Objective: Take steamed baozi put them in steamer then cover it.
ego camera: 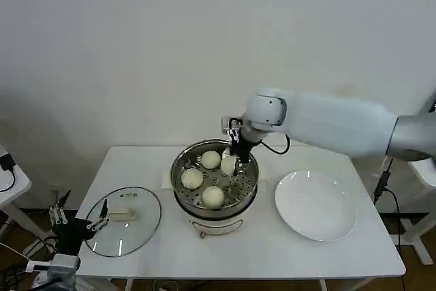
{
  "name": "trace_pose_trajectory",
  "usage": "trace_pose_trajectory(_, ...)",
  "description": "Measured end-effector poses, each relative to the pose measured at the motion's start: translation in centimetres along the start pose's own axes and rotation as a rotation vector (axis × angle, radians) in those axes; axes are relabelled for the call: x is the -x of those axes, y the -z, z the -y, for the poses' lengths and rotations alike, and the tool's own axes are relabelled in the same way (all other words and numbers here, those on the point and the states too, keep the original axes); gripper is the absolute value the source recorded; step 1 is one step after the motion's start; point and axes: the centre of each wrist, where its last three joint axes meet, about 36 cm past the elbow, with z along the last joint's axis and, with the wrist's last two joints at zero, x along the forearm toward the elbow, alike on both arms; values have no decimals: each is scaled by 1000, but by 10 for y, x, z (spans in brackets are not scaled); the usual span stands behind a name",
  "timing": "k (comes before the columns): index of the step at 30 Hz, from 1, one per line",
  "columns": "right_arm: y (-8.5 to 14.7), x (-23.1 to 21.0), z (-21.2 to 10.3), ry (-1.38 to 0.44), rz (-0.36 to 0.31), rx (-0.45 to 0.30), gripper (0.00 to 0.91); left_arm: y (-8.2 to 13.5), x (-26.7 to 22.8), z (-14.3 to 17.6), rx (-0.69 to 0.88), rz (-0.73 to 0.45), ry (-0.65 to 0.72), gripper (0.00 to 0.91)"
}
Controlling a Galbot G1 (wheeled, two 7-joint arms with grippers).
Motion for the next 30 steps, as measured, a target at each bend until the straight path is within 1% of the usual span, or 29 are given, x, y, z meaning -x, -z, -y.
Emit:
trace_pose_trajectory(13,-1,34,0,5,-30,21,695,-4,2,-3,3,-10,7,907)
trace_pose_trajectory(29,-3,50,1,-12,-61,15,695,-5,3,-4,3,-12,11,907)
trace_pose_trajectory(30,-3,50,1,-12,-62,15,705,-5,3,-4,3,-12,11,907)
